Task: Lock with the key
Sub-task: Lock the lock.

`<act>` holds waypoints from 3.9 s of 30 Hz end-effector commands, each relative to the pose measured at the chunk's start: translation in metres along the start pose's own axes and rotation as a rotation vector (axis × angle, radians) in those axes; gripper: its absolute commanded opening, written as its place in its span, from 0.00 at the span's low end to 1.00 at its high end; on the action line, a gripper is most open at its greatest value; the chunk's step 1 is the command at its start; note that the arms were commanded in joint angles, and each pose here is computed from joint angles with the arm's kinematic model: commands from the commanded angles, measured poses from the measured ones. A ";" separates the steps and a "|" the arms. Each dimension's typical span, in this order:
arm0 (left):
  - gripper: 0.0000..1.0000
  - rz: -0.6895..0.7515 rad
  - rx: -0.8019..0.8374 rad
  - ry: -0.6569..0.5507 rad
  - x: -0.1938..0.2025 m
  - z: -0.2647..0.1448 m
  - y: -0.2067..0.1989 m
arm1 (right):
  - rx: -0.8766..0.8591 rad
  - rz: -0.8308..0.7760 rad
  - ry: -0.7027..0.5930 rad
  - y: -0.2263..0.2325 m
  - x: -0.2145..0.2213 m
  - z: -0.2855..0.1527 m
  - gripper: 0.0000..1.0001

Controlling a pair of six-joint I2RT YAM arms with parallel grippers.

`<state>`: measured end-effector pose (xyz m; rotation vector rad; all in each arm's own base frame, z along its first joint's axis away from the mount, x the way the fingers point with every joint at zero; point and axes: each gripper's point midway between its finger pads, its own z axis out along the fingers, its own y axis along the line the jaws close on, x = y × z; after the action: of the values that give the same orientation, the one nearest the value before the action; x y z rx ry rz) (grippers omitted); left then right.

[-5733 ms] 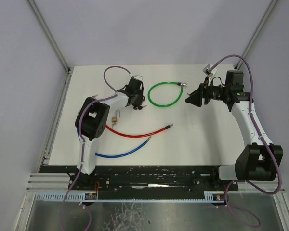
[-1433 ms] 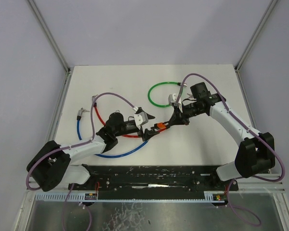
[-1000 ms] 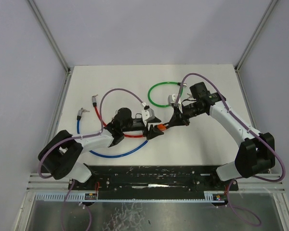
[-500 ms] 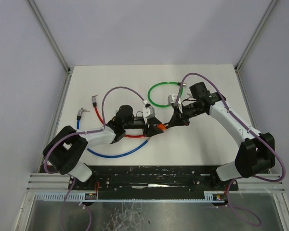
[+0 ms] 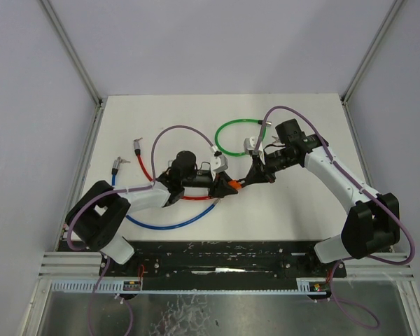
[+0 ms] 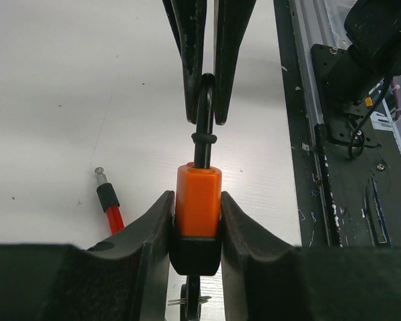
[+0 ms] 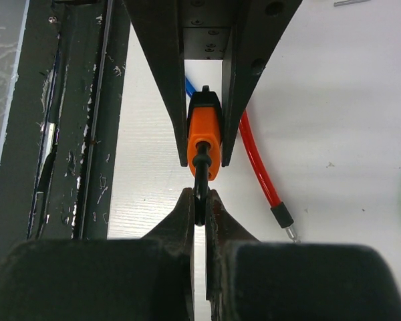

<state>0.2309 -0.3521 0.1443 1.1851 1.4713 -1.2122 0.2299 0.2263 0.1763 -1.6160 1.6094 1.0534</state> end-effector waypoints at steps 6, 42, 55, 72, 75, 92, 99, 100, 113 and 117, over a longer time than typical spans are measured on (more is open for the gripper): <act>0.00 0.126 -0.025 -0.094 -0.033 -0.005 0.001 | -0.047 -0.063 -0.092 0.008 -0.027 0.004 0.00; 0.00 0.319 -0.178 -0.213 -0.082 -0.026 0.012 | -0.081 -0.007 -0.065 0.002 -0.014 0.049 0.00; 0.00 0.283 0.042 -0.403 -0.123 -0.019 -0.026 | -0.079 -0.073 -0.043 0.005 -0.001 0.072 0.00; 0.00 0.295 -0.024 -0.493 -0.147 -0.032 -0.005 | -0.242 0.027 -0.029 0.031 0.006 0.112 0.00; 0.00 0.287 -0.029 -0.473 -0.139 -0.031 -0.001 | -0.254 0.051 -0.016 0.028 0.004 0.114 0.00; 0.50 0.091 -0.235 -0.265 -0.040 -0.053 0.014 | -0.124 0.007 -0.033 0.001 -0.022 0.039 0.00; 0.59 0.068 -0.270 -0.275 -0.040 -0.066 0.007 | -0.092 -0.008 -0.041 -0.001 -0.028 0.026 0.00; 0.59 0.069 -0.278 -0.279 -0.041 -0.068 0.006 | -0.088 -0.004 -0.045 -0.001 -0.029 0.022 0.00; 0.56 -0.129 -0.219 -0.300 -0.049 -0.062 -0.001 | -0.022 0.036 -0.091 -0.010 -0.037 -0.019 0.00; 0.53 -0.161 -0.199 -0.290 -0.046 -0.056 0.001 | -0.021 0.040 -0.094 -0.011 -0.036 -0.020 0.00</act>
<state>0.2342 -0.2970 0.1824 0.7495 1.4775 -1.1970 0.2503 0.2224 0.1853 -1.5435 1.6896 1.1149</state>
